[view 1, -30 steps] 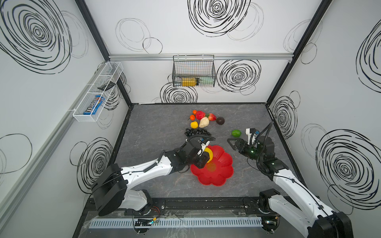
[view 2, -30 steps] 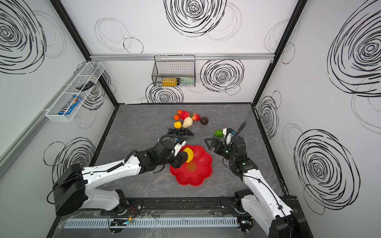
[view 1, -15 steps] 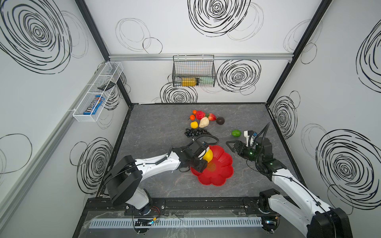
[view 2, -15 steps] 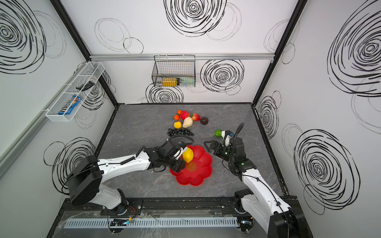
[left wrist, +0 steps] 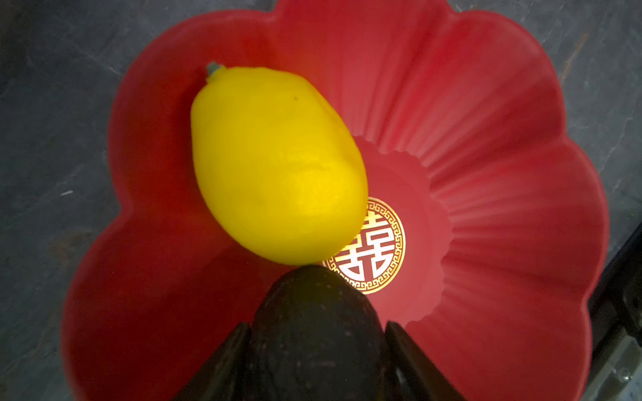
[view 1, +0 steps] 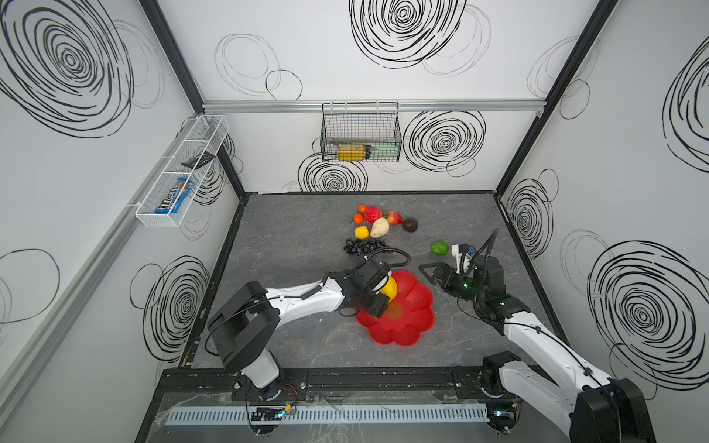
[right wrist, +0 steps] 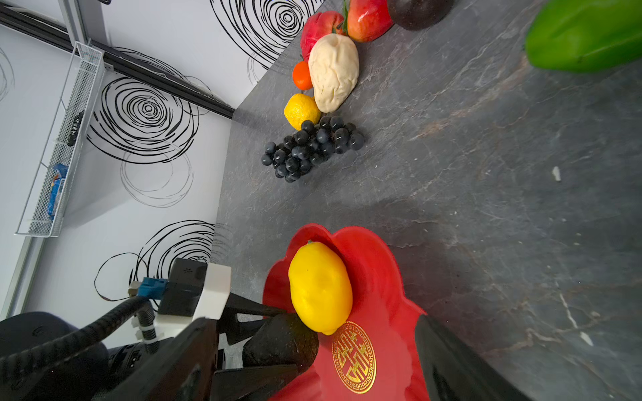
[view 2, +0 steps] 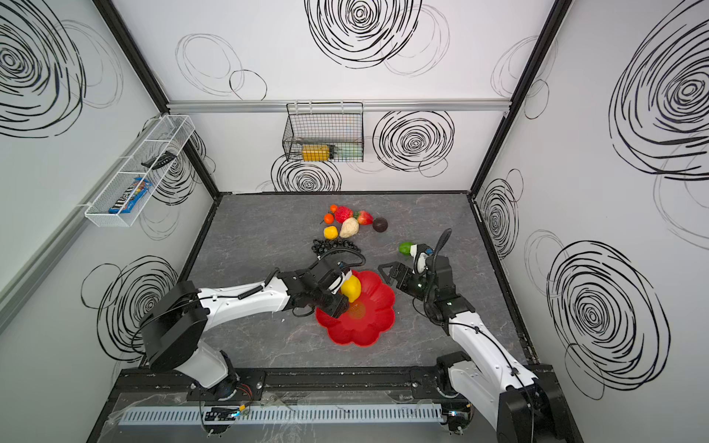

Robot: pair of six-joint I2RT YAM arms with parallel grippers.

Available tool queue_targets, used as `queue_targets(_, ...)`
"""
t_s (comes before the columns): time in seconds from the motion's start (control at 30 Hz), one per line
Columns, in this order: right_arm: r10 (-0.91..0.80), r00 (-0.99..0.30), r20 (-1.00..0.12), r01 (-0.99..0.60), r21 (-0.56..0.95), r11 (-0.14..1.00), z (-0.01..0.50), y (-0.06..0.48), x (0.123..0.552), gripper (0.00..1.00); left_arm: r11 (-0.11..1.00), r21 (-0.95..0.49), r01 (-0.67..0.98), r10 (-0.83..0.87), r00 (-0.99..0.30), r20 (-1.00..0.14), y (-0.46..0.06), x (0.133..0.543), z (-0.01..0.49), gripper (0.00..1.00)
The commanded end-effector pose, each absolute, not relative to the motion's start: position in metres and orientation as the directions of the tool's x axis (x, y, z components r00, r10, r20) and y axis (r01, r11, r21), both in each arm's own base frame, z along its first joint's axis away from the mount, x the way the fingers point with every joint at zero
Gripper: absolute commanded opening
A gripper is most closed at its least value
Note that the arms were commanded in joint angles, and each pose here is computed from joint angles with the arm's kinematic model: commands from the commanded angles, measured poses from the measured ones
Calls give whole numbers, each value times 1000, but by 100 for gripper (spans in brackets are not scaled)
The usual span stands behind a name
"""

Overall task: Arrange fruit in a fruit bowl
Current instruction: Place the fruit in the fruit bowl.

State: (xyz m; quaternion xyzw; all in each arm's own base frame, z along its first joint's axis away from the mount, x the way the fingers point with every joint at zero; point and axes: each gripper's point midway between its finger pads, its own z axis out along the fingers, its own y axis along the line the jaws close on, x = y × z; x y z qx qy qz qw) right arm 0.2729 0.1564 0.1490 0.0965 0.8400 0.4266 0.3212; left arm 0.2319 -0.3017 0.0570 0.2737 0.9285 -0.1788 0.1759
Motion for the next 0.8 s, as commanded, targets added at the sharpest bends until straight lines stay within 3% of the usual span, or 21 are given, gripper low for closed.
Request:
queue_targets(0.0,435,-772,-464,-128,783,609,151,157,273,94,797,-222,562,434,-788,-437,-306,239,60,64)
queue_targets(0.47,434,-776,-457,-125,786,605,147,158,273,94,823,-177,541,422,-788,-448,-298,244,59,78)
queue_targets(0.77,431,-787,-441,-117,794,597,145,160,272,94,822,-157,548,412,-762,-499,-297,247,78,80)
